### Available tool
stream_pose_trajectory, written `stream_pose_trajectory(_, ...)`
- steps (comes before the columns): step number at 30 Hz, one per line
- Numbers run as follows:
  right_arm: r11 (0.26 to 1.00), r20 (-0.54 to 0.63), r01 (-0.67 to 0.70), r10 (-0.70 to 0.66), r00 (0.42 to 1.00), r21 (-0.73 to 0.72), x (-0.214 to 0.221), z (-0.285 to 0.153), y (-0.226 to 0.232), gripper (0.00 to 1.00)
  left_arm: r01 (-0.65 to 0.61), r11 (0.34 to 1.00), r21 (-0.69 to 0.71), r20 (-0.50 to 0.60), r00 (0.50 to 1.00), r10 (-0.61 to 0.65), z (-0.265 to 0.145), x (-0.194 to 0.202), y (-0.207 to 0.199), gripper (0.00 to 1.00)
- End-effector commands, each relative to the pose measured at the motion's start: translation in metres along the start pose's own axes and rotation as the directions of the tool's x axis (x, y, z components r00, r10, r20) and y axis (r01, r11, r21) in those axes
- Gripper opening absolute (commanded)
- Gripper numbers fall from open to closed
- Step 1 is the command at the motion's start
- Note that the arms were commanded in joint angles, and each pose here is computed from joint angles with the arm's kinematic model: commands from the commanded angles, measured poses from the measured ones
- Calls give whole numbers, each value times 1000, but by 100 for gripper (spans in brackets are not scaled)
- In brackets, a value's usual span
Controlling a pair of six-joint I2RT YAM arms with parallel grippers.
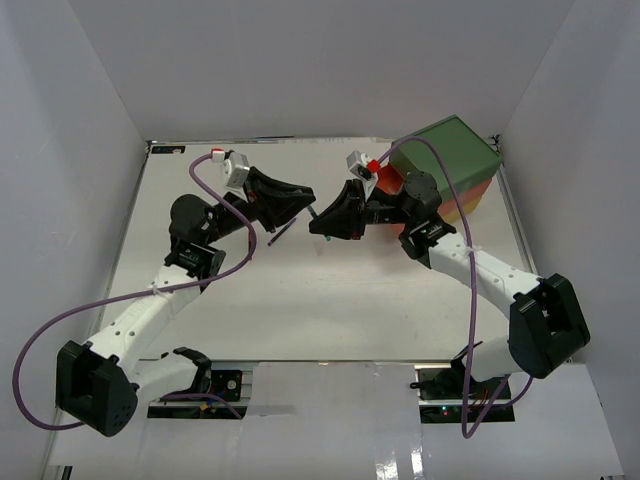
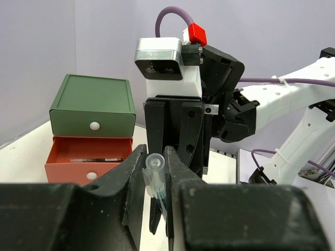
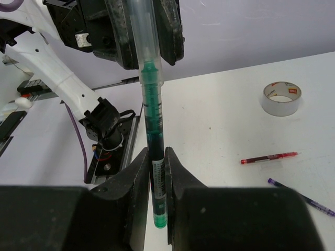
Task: Sort the stationery into containers
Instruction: Close the pen cap on the pen.
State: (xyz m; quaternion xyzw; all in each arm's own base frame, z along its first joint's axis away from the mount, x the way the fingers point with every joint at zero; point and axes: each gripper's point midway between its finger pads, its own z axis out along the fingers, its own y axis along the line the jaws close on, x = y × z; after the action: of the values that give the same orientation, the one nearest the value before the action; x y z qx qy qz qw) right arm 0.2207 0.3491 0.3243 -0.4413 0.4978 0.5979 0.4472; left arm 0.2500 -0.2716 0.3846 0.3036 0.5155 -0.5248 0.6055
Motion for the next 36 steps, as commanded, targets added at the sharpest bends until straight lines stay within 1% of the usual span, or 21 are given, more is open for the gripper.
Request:
stream_pose_trajectory(1,914,364,387,-404,839,123,-165,-7,34,8,358,932,46,-384,868,-315,-29,123,-28,0)
stream_pose_trajectory(9,914,388,387,-402,829,120,-171,-8,36,8,367,928,60,-348,879,-325,-22,123,-31,0)
stream_pose_trajectory(18,920,397,376,-389,832,114,-171,-7,36,8,381,922,72,-347,876,-335,-17,125,-35,0)
stream_pose_trajectory(26,937,374,330,-350,859,118,-150,-7,26,8,337,939,70,-304,904,-302,-12,108,-34,0)
stream_pose_trajectory(30,947,370,301,-320,872,111,-140,-7,22,8,363,929,69,-324,889,-324,-13,115,-33,0)
stream_pose_trajectory(32,951,366,287,-308,878,111,-136,-7,19,8,361,930,63,-322,890,-323,-12,113,-33,3)
stream_pose_trajectory(34,956,353,274,-294,888,108,-128,-6,16,8,331,942,64,-307,904,-297,-10,104,-32,8)
stream_pose_trajectory(36,960,337,259,-280,899,105,-120,-5,13,8,321,946,49,-309,905,-291,-9,103,-30,9)
